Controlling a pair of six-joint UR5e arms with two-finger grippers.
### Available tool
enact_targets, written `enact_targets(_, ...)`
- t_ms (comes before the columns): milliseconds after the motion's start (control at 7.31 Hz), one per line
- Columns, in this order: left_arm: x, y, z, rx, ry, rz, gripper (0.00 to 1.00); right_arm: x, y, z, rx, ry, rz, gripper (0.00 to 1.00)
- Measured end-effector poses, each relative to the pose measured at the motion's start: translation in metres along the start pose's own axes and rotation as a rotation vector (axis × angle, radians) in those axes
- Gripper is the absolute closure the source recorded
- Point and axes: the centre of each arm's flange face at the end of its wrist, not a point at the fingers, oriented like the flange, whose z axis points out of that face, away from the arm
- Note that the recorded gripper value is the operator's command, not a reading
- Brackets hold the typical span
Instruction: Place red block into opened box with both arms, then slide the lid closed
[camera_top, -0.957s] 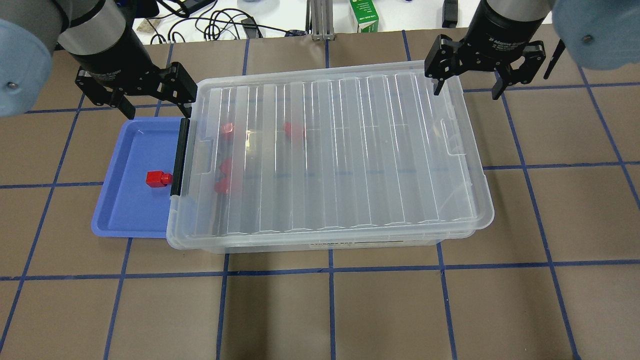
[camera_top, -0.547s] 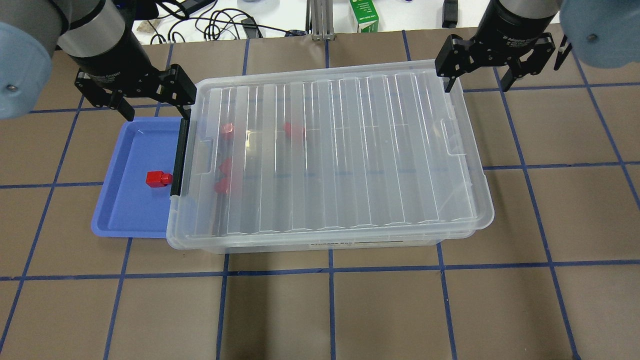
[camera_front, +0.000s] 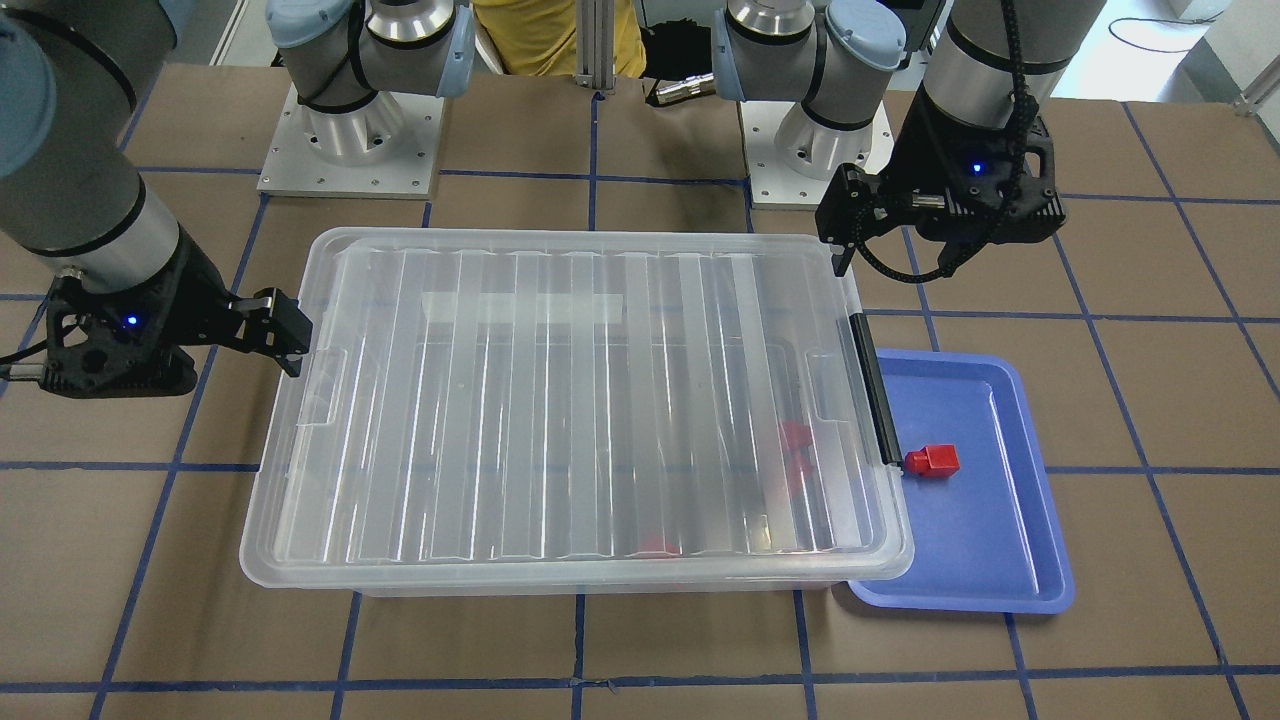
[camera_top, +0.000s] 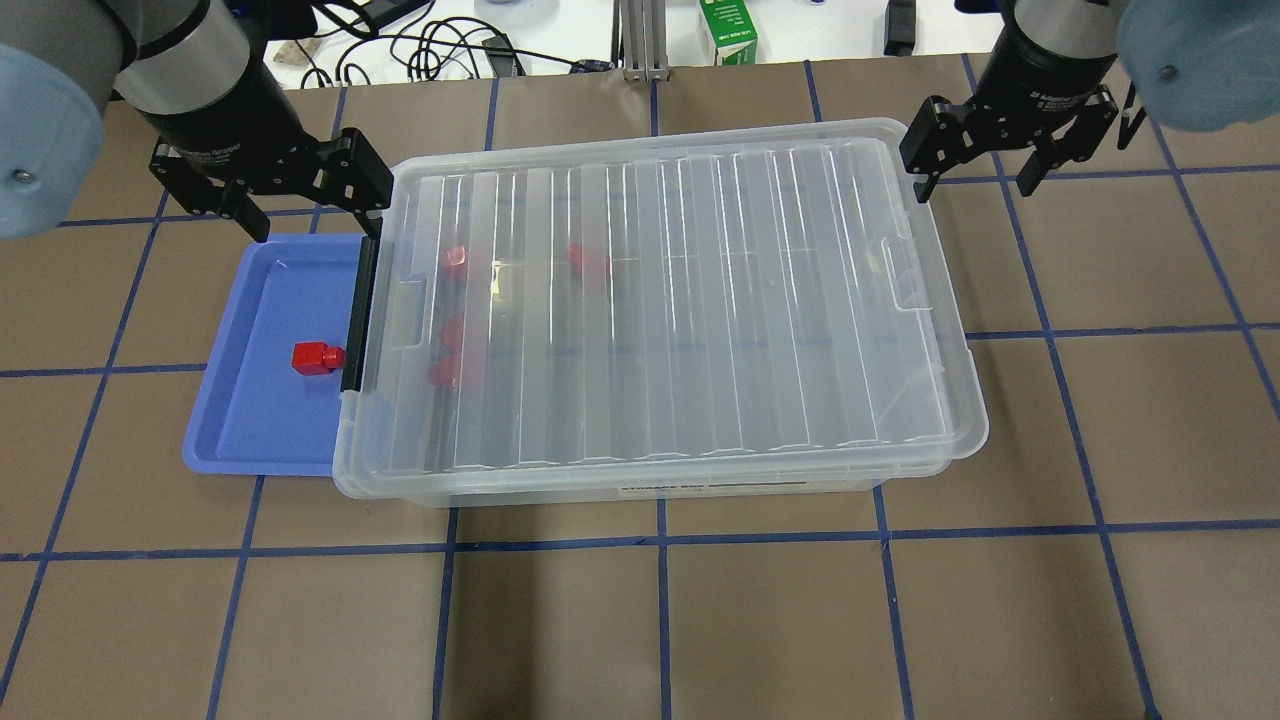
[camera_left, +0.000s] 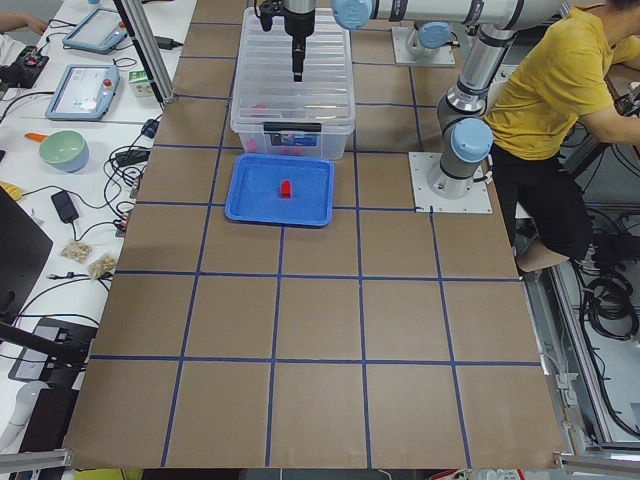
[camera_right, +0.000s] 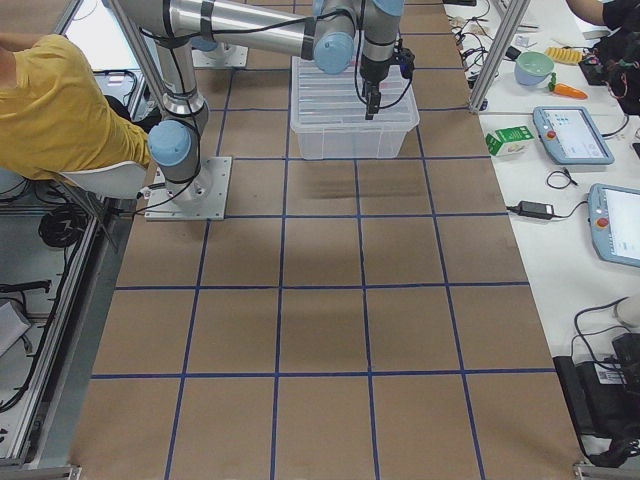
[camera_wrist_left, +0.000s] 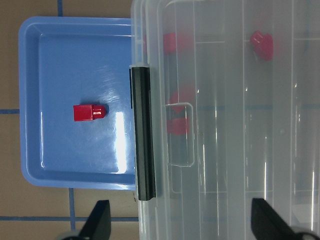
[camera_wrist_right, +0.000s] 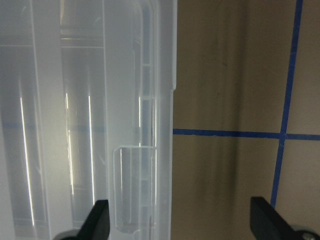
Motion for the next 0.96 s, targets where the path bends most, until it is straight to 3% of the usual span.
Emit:
enact_targets(410, -0.039, -0.007, 0.007, -0.015, -0.001, 0.053, 0.00, 0.005, -0.012, 0.059, 0.013, 0.003, -0.010, 0.00)
enact_targets(684, -0.095, -0.016, 0.031, -0.057, 0.022, 0.116, 0.00, 0.007, -0.013, 0.065, 0.020, 0.007, -0.012, 0.00)
enact_targets(957, -0.141, -0.033, 0.070, -0.075, 0.100, 0.164, 0.00, 0.017, -0.014, 0.064, 0.024, 0.007, -0.005, 0.00)
